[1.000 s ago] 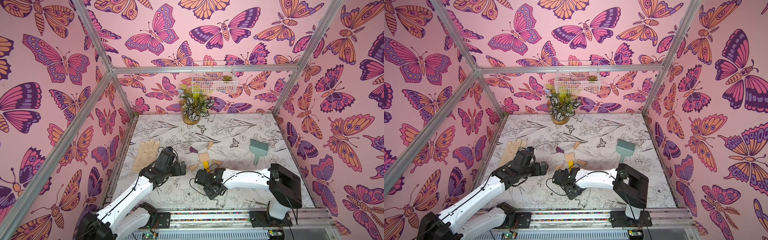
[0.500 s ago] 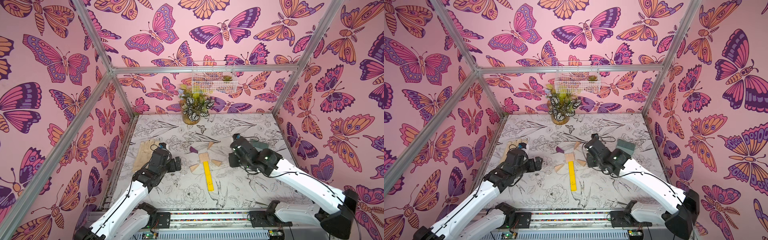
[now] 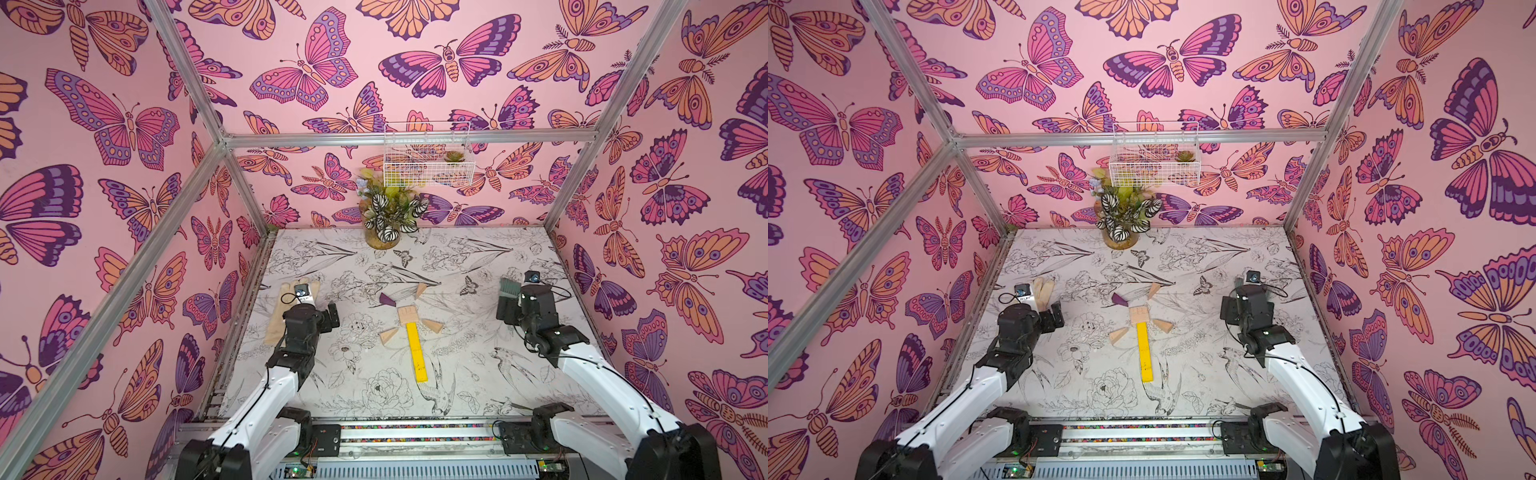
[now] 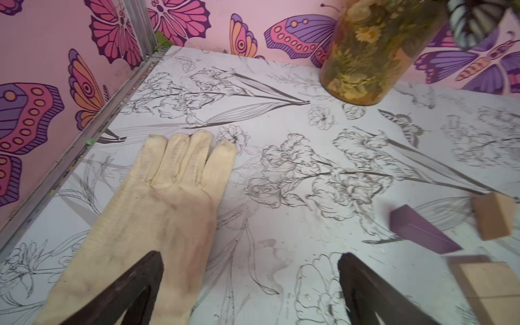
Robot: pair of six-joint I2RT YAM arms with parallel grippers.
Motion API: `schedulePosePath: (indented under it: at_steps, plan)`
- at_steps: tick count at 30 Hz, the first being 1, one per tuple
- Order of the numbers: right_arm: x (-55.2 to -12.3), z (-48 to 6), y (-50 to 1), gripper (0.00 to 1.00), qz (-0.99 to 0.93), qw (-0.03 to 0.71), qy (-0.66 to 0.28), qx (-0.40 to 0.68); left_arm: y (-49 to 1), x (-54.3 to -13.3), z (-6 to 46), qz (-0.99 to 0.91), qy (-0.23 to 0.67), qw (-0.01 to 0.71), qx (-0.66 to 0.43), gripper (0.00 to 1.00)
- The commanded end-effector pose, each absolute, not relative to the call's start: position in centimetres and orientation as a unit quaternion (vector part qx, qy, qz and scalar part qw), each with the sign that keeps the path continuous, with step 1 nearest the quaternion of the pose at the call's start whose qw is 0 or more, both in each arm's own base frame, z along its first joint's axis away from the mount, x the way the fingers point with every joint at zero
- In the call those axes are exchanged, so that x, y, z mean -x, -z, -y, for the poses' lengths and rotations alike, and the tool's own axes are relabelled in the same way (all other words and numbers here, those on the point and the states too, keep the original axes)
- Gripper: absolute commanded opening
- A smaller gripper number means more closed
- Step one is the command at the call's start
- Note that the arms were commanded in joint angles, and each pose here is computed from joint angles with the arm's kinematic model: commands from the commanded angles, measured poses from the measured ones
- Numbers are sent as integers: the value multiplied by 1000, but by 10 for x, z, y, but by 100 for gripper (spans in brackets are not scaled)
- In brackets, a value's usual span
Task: Assemble a small pinwheel with building blocks
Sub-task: Reset both arms
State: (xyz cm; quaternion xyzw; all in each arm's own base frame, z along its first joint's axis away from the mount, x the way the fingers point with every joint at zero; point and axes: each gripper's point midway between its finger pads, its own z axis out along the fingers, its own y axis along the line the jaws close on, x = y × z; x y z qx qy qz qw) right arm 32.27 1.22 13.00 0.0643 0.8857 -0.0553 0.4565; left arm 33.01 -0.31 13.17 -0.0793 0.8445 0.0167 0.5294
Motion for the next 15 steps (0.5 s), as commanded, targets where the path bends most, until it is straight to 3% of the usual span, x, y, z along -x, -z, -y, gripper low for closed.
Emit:
schedulePosePath:
  at_steps: [1,5,7,12,14,15]
  plan:
    - [-349,-3,-130,99,-842,531,94,-28,-157,-356,-11,-801,-40,593,69,100]
    - [-369,11,-116,99,-840,532,88,-57,-116,-365,-28,-817,-40,568,96,100]
    - [-381,16,-120,99,-815,571,74,-65,-116,-373,-20,-821,-37,567,58,100]
    - [-388,21,-97,99,-817,570,52,-72,-89,-383,-25,-804,-39,591,53,100]
    - [-393,21,-95,99,-812,577,52,-73,-86,-389,-23,-832,-29,551,53,100]
    - [-394,21,-98,99,-806,585,52,-74,-88,-390,-23,-821,-32,567,51,100]
